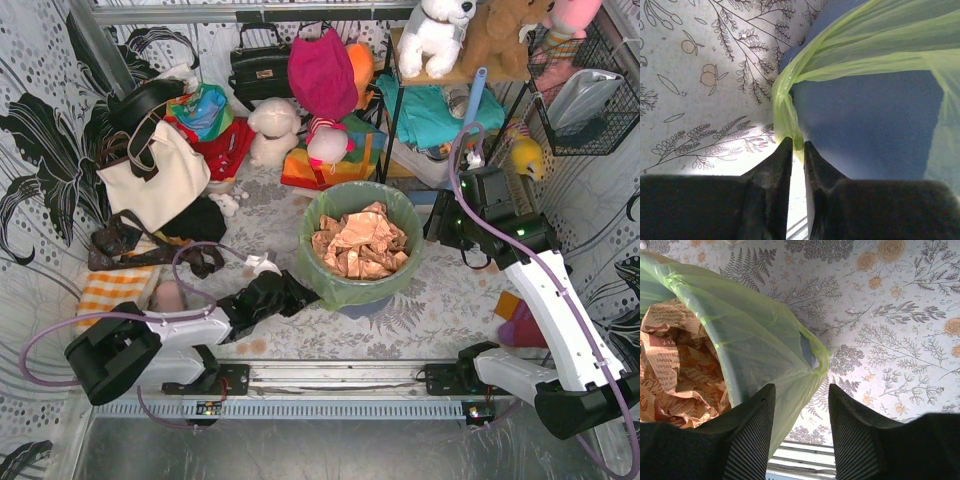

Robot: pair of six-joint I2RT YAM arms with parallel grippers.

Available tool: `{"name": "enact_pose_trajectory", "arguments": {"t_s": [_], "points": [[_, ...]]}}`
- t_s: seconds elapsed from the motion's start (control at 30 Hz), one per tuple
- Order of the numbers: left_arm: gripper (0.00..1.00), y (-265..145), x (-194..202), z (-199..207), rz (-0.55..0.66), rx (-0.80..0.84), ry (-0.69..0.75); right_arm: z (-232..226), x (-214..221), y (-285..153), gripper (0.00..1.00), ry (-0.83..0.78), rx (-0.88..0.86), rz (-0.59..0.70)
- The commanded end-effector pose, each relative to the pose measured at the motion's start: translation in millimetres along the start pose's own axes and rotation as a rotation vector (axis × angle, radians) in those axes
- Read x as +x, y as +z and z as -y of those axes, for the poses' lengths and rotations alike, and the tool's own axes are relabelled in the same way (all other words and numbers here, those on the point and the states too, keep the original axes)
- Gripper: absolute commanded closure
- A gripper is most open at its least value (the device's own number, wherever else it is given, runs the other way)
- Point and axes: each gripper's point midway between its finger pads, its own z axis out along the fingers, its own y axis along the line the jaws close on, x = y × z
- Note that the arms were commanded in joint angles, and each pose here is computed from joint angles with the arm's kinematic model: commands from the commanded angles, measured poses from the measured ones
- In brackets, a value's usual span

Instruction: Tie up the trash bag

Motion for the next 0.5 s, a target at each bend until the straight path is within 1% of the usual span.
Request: {"name": "enact_pose_trajectory", "arguments": {"t_s": [0.0,0.1,0.27,0.47], "points": [[0.81,4,-6,21,0.019,0.068,0.004,2,2,-6,0.54,0.002,0.009,0.0],[1.0,6,-8,21,0.022,0.048,0.01,2,0,-10,0.54,0.003,0.012,0.01],[1.0,0,-15,15,0.054,-0.015,0.028,5,-7,-17,0.54,0.0,0.031,0.036],[1.0,-27,-30,5,0.123,-0.067,0.034,10,-23,-37,0.55,0.005,0.062,0.12]]}}
